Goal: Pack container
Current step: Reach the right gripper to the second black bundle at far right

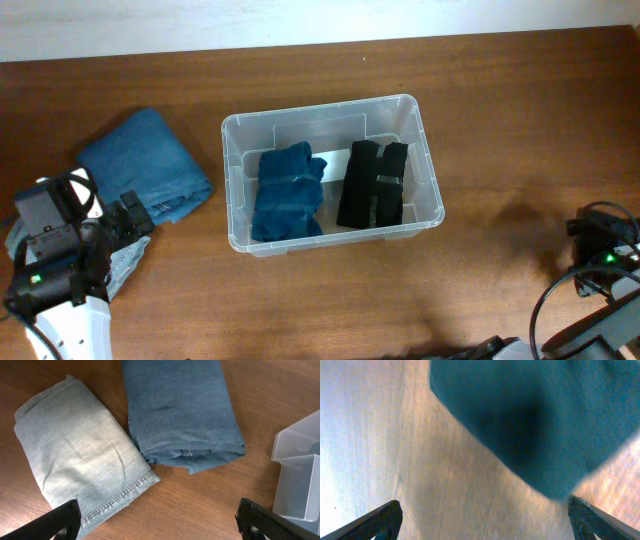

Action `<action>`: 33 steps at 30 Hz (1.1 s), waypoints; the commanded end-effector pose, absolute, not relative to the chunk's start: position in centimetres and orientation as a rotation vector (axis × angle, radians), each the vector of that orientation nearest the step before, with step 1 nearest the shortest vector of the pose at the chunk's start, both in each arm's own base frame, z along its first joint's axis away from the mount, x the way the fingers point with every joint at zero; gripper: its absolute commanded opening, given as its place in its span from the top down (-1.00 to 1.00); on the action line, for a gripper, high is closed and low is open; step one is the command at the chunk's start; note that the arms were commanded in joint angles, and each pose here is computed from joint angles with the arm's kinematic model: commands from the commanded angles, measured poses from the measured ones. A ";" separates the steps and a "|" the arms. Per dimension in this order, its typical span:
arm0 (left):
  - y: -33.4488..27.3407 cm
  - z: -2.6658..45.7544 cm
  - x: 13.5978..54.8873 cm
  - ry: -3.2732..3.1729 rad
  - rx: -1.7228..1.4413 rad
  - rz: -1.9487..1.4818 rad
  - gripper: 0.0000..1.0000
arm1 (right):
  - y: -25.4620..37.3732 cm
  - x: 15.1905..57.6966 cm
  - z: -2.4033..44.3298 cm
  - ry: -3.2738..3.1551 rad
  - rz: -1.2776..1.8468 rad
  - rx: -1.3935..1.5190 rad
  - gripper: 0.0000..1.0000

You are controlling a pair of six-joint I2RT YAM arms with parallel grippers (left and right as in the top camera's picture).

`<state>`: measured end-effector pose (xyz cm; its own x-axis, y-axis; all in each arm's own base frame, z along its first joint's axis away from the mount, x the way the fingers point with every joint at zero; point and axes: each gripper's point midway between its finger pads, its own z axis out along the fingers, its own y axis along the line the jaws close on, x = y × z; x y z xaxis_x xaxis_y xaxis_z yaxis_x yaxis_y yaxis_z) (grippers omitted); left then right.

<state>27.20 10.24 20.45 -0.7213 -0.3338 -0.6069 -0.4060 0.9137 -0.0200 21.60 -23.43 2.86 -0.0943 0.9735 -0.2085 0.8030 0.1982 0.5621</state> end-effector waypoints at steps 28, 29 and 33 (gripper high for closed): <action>10.3 21.2 27.5 2.414 -0.540 0.136 -0.99 | -32.2 18.8 -0.7 1.615 0.236 1.855 0.78; 10.3 21.2 27.5 2.413 -0.539 0.136 -0.99 | -32.3 19.5 -0.2 1.610 0.267 1.816 0.92; 10.3 21.2 27.5 2.414 -0.540 0.136 -0.99 | -32.0 22.1 2.5 1.606 0.411 1.661 0.92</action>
